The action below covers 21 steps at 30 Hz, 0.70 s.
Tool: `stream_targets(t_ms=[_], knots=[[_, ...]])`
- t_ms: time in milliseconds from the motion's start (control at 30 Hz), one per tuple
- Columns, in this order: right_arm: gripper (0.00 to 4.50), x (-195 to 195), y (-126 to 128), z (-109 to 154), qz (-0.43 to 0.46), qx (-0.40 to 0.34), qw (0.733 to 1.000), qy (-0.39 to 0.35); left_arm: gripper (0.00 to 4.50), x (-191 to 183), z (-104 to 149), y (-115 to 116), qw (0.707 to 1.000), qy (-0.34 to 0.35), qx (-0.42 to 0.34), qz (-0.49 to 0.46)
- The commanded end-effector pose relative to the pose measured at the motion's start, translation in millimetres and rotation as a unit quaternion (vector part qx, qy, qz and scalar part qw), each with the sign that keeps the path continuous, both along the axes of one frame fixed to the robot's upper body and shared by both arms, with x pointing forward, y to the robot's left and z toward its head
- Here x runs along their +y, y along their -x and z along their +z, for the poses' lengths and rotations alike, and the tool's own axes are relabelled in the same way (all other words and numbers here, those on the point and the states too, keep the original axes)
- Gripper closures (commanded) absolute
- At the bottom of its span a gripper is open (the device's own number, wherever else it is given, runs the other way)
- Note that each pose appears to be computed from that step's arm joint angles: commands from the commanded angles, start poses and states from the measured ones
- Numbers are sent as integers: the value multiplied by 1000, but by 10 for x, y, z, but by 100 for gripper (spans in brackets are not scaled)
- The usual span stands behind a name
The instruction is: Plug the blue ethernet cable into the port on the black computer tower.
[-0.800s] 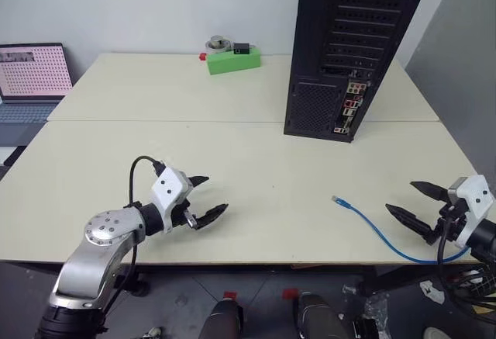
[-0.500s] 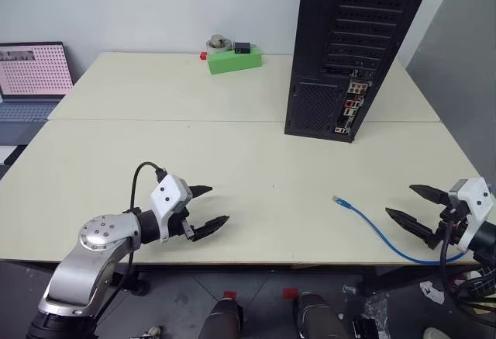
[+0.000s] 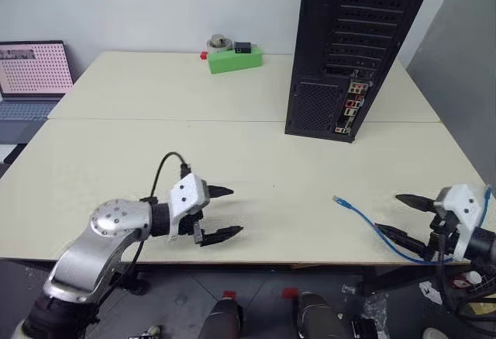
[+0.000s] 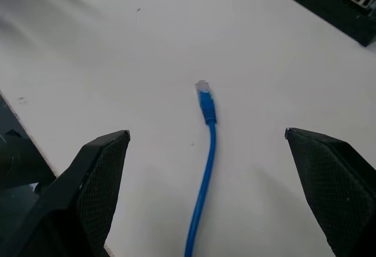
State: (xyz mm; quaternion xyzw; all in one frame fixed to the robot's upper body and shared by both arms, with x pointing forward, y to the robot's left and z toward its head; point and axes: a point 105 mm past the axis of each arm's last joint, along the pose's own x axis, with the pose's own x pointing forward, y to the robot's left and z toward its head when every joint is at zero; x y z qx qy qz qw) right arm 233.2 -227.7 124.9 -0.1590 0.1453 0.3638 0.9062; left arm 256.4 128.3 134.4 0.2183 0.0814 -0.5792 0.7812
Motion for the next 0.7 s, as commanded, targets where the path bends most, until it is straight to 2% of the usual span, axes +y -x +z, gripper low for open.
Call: stream_targets(t_ms=[33, 433, 700], knots=[[0, 33, -42, 31, -3, -11, 1000, 8, 1, -41, 6, 21, 1000, -8, -6, -29], [0, 113, -170, -98, -21, 4, 1000, -3, 1, -185, -1, 96, 998, 10, 2, -60], [0, 95, -374, -429, -34, 37, 999, 15, 1, -234, 42, 67, 997, 16, -5, -77]])
